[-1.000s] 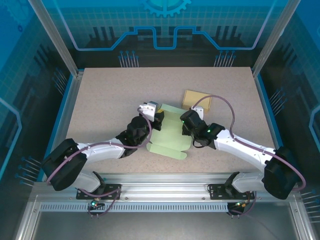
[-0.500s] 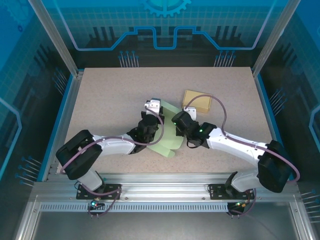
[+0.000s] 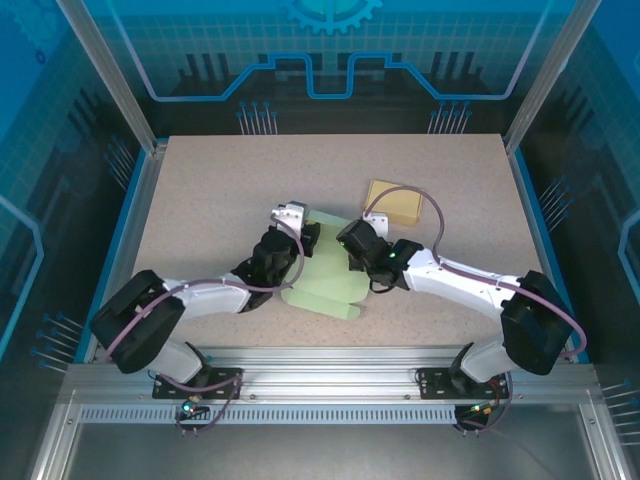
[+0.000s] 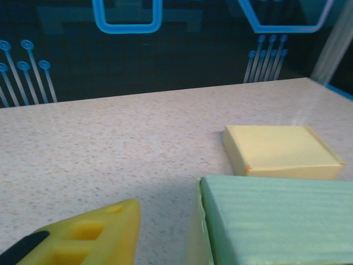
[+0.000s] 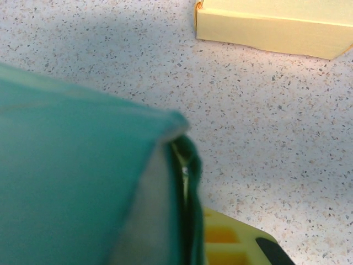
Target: Fold the paper box
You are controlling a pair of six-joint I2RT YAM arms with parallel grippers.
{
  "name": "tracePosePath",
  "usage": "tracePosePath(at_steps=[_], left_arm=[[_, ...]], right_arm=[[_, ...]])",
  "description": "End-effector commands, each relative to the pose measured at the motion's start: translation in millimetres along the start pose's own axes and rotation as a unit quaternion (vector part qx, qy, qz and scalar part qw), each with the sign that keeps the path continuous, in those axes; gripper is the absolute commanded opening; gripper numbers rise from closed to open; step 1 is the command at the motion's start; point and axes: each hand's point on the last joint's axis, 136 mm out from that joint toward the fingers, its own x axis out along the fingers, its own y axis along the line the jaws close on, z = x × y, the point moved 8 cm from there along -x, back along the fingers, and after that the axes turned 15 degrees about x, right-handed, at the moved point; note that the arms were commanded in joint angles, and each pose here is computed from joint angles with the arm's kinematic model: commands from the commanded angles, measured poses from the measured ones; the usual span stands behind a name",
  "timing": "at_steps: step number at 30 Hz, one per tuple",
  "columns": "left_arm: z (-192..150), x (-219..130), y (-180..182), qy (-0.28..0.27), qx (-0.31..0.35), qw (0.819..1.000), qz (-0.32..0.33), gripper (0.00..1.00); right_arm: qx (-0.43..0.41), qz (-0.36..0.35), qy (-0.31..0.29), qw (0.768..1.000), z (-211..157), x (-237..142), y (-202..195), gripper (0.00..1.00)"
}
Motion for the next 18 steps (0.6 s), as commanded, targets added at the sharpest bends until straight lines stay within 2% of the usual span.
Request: tracePosePath(at_steps=[1, 7, 18], left_arm=[[-0.5, -13.4, -10.1, 0.008, -0.031, 0.996, -0.083, 0.49], [-18.6, -32.8, -11.4, 0.036, -0.066, 0.991, -0.113, 0.59], [-45.1, -50.0, -2.6, 0.083, -0.049, 0.994, -0.055, 0.59]], right_arm=[[0.009, -0.002, -0.011, 1.0, 9.8, -4.0, 3.8, 0.0], [0.013, -0.007, -0.01, 1.0, 8.9, 0.5, 4.8, 0.0], [0.01, -0.008, -0.006, 1.0, 8.1, 2.7, 6.5, 0.0]])
